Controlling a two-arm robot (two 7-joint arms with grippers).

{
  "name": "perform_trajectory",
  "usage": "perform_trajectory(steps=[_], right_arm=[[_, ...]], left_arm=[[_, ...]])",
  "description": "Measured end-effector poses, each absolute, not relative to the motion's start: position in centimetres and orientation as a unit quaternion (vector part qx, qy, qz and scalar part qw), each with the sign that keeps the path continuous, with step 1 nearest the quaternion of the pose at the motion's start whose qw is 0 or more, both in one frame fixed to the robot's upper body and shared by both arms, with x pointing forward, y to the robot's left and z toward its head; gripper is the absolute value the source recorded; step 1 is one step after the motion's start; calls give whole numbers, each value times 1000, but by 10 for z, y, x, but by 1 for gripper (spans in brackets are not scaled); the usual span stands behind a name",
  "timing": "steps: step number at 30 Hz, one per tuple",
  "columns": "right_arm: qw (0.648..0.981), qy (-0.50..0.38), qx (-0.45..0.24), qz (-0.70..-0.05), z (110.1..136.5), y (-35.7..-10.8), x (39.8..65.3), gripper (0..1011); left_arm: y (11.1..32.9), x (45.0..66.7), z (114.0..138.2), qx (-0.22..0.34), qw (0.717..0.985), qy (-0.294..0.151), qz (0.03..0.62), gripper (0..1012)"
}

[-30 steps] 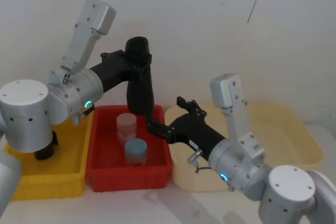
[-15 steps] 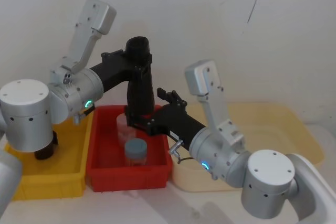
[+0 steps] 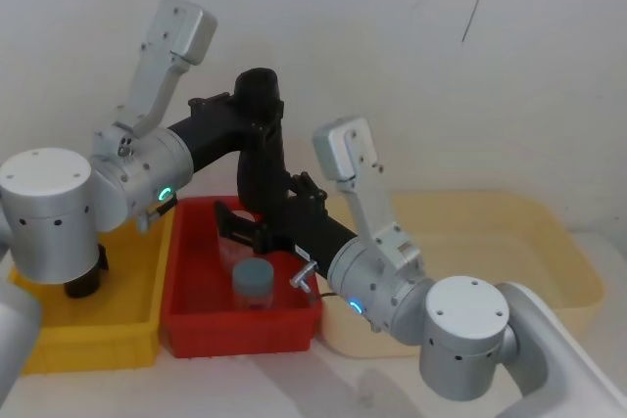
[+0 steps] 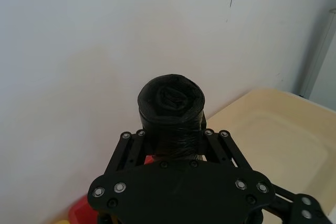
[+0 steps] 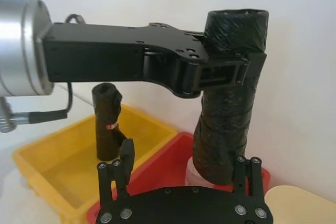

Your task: Pick up the garbage bag with the one hand and transfer it to the other hand.

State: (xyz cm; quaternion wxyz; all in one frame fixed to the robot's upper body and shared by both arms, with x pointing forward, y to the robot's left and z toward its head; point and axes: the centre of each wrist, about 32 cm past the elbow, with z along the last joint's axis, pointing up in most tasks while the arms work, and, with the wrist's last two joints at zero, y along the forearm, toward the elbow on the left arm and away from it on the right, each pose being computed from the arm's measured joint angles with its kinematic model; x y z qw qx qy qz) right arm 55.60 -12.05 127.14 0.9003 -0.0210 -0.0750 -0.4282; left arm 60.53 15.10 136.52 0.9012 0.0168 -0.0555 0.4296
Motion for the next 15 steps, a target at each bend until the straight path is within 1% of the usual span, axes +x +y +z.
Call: perform_trajectory(steps=[15], right_arm=[[888,-73,-27,-453,1263,-118,569,1000]], left_arm=[[151,605,1365,17,901,-55,430,404]])
